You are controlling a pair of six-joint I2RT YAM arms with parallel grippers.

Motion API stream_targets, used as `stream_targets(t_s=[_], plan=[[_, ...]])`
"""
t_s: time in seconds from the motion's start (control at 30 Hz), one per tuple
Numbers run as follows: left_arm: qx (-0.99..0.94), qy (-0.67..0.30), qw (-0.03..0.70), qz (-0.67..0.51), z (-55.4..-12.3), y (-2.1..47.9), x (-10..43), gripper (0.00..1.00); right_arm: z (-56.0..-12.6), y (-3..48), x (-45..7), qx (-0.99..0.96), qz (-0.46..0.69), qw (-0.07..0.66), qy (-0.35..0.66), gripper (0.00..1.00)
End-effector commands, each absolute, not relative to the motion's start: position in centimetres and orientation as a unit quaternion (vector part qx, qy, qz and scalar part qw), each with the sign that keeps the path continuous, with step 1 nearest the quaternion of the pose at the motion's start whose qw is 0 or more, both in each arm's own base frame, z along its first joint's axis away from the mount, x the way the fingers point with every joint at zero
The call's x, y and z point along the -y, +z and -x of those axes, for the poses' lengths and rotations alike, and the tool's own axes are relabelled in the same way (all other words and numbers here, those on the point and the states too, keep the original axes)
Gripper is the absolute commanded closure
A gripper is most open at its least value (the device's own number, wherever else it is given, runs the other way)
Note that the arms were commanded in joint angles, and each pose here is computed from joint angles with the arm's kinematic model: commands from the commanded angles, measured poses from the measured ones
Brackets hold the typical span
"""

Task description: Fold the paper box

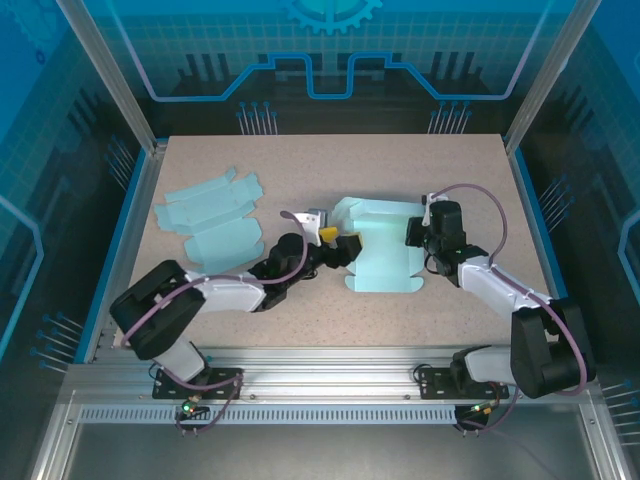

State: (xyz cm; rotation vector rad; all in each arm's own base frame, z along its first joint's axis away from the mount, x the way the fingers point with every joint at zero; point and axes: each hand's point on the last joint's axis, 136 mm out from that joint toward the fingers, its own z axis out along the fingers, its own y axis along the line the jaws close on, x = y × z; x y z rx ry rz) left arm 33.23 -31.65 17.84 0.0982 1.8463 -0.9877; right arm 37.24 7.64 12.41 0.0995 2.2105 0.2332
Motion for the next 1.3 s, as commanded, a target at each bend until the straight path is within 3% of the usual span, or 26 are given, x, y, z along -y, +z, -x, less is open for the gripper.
stream_targets(t_s=[0.0,0.27,0.43,0.6,0.8,1.13,1.27], plan=[[-0.796,-0.366,0.481,-0.026,-33.4,18.4,30.4,0.07,-36.9,12.1,-7.7,-0.895,-0.029,0.437,0.086,1.00],[-0.836,-0.319,0.443,-0.064,-30.6,20.0,31.3,0.12,-36.8,12.1,-7.8,-0.895,-0.027,0.436,0.086,1.00],[-0.841,-0.317,0.424,-0.114,-28.1,19.7,34.6,0.12,-36.9,12.0,-7.8,-0.896,-0.027,0.435,0.087,1.00],[-0.861,-0.257,0.425,-0.106,-30.1,17.9,34.6,0.01,-37.0,11.8,-8.0,-0.897,-0.025,0.431,0.091,1.00],[-0.875,-0.235,0.418,-0.073,-33.1,16.3,33.4,0.01,-36.9,12.0,-8.0,-0.896,-0.026,0.435,0.091,1.00],[-0.880,-0.246,0.398,-0.081,-35.6,14.1,35.8,0.01,-37.1,11.9,-8.1,-0.896,-0.024,0.434,0.093,1.00],[-0.867,-0.248,0.423,-0.091,-36.8,15.0,36.4,0.01,-37.1,11.9,-8.2,-0.896,-0.023,0.433,0.095,1.00]])
